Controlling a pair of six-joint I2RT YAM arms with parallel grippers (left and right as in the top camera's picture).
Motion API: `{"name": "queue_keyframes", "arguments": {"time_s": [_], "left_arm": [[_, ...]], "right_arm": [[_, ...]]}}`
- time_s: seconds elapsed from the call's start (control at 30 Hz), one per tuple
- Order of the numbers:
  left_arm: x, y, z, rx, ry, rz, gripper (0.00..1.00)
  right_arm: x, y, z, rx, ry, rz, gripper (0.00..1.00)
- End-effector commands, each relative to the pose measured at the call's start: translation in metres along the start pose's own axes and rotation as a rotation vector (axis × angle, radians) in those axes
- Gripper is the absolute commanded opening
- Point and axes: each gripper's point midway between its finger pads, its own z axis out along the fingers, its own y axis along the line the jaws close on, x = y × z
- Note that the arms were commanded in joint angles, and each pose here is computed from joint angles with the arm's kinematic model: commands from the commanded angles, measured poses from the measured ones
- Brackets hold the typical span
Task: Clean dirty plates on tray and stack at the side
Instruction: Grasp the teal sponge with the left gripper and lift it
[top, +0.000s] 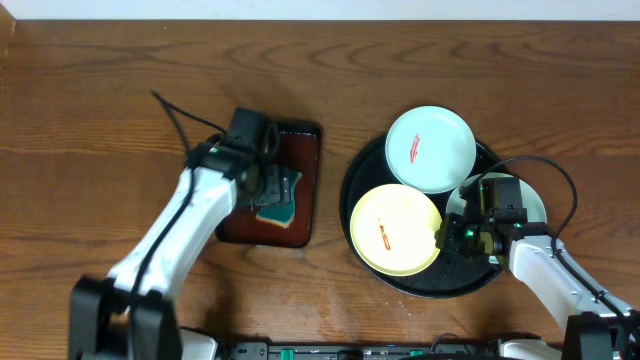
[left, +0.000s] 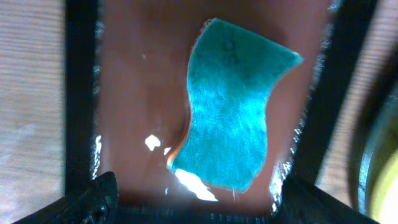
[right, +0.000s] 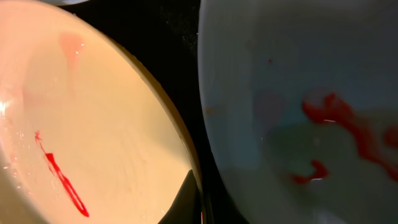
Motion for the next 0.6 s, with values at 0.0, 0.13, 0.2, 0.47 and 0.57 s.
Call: {"name": "queue_keyframes", "arguments": {"time_s": [0.0,0.13,0.2,0.47,0.57], "left_arm": [[0.004,0.005,0.031,-0.036,0.062,-0.031,0.80],[0.007,-0.007,0.058,0.025,0.124,-0.028,0.70],[0.006,-0.014,0.068,0.063,0.134,0.009,0.65],[0.004,-0.011,0.096,0.042,0.144,0.076,0.20],[0.005,-0.004,0.100,0.005,0.150,0.077,0.08]], "right_arm": [[-0.007,-0.018,0.002,0.103,-0.040,0.056,0.01],[-0.007,-0.018,0.002,0.103,-0.039,0.056,0.01],[-0.007,-0.018,0.002,0.103,-0.040,0.056,0.01],[-0.007,-0.018,0.002,0.102,-0.041,0.055,0.01],[-0.007,-0.018,0.002,0.101,-0.041,0.055,0.01]]}}
